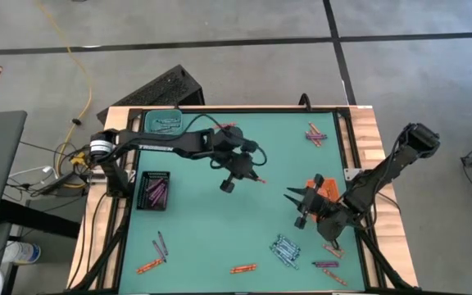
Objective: Sort crayons
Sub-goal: Put the orange crayon into the orange bin
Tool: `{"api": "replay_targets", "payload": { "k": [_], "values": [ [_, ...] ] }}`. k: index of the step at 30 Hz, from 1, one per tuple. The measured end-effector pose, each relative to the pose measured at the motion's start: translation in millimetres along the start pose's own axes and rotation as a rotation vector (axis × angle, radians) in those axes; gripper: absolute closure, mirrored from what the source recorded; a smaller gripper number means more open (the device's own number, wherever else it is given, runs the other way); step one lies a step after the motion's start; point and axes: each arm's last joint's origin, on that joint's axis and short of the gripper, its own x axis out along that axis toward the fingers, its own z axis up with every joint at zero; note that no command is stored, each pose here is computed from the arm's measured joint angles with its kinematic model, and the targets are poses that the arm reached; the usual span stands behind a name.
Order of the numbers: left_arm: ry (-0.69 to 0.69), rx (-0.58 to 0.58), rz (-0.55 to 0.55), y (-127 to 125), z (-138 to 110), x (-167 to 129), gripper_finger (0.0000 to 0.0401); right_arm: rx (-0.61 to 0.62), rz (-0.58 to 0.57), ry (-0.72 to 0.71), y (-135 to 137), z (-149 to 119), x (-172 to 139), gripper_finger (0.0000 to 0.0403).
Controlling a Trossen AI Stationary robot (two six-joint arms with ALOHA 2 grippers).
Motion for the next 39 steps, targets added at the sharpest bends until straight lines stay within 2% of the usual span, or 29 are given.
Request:
{"api": "replay_targets", "payload": {
  "k": [5, 9, 14, 22, 30, 39],
  "values": [
    [-0.153, 0.07, -0.073, -5.0, 17.1, -2.7, 0.0401, -0.076, -0.018, -0.105, 4.4, 21.1, 4.3, 0.0236],
    [-0.227, 0.125, -0.091, -8.3, 25.1, -0.8, 0.0401, -0.123, -0.012, -0.182, 5.5, 38.5, 5.6, 0.0216],
    [-0.321, 0.187, -0.101, -10.8, 35.3, -1.0, 0.0401, -0.178, 0.069, -0.286, 7.0, 55.5, 3.2, 0.0226],
    [-0.412, 0.241, -0.121, -12.1, 43.9, -2.6, 0.0401, -0.228, 0.118, -0.411, 5.5, 70.6, -0.3, 0.024],
    [-0.442, 0.261, -0.112, -13.6, 48.1, -2.7, 0.0401, -0.235, 0.193, -0.476, -0.7, 77.3, 12.8, 0.0241],
    [-0.443, 0.273, -0.108, -13.4, 48.1, -2.8, 0.0401, -0.244, 0.21, -0.553, -6.2, 84.8, 17.5, 0.0241]
  ]
}}
